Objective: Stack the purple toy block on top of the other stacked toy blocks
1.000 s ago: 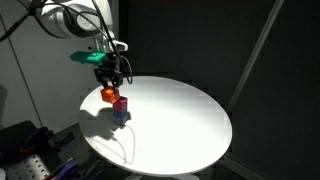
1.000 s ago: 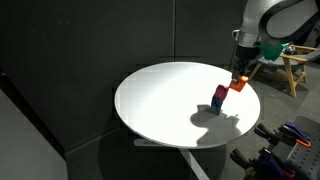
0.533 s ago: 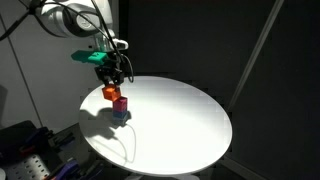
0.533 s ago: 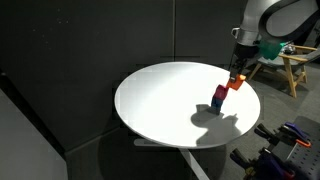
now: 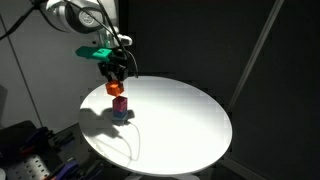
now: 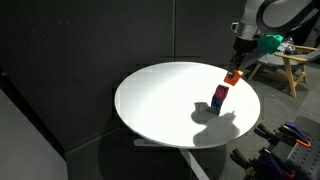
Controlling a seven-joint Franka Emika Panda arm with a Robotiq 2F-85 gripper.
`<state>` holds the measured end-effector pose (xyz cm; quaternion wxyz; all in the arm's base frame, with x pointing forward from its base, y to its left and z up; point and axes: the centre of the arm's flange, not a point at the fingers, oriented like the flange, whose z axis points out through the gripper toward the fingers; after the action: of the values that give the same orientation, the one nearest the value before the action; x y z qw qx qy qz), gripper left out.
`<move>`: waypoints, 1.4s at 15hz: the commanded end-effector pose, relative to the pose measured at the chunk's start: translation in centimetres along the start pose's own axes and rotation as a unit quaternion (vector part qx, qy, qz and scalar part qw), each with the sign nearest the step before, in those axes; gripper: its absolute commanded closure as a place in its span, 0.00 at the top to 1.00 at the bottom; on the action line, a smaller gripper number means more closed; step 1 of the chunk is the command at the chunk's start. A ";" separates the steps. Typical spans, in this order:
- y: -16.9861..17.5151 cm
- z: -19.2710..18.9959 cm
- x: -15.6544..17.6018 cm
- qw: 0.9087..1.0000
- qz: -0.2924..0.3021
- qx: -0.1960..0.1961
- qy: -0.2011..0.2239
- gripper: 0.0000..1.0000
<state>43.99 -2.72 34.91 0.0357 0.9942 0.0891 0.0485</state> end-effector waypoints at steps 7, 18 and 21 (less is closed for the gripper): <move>0.2 -0.4 3.7 0.999 -0.042 0.006 0.002 0.30; 0.2 0.7 4.8 0.997 -0.080 0.013 -0.017 0.30; 0.2 1.0 4.9 0.997 -0.076 0.011 -0.020 0.30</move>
<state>48.05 -1.78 33.97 0.0343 0.9858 0.1617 0.0305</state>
